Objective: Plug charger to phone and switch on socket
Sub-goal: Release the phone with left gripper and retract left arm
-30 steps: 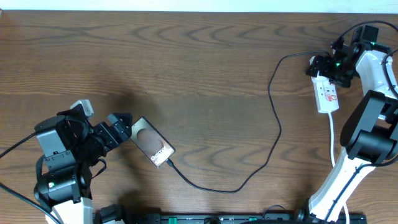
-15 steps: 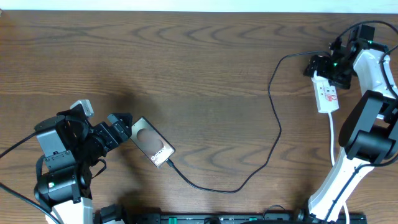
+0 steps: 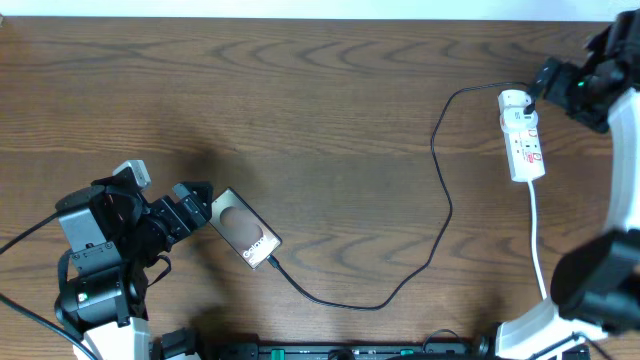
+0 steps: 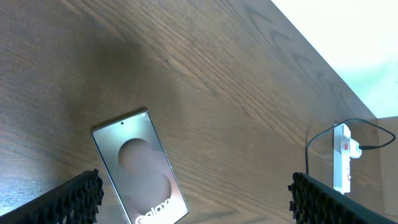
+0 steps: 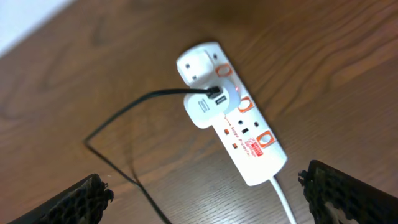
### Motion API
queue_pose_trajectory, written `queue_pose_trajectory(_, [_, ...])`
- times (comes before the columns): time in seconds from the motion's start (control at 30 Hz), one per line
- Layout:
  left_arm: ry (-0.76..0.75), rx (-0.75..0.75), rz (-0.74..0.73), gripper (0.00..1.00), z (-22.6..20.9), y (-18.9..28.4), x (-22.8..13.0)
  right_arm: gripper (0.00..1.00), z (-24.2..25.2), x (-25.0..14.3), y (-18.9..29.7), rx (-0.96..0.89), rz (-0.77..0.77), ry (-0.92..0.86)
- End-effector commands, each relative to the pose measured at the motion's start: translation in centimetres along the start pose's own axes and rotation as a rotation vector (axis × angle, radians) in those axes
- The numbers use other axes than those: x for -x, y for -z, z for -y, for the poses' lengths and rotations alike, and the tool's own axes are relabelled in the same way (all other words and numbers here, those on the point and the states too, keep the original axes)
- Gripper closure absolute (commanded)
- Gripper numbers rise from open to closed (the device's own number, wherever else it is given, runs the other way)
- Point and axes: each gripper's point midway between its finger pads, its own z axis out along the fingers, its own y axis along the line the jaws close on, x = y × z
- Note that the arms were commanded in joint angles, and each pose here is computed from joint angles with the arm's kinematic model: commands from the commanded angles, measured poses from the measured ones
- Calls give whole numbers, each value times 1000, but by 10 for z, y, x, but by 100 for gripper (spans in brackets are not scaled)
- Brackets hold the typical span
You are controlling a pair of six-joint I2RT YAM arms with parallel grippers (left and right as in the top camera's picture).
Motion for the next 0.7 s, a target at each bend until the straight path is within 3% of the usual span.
queue_pose_trajectory(0.0, [-8, 7, 5, 5, -1, 0, 1, 1, 3, 4, 14, -24, 38, -29])
queue_pose_trajectory(0.67, [-33, -10, -66, 5, 7, -11, -11, 1, 2, 5, 17, -23, 43, -28])
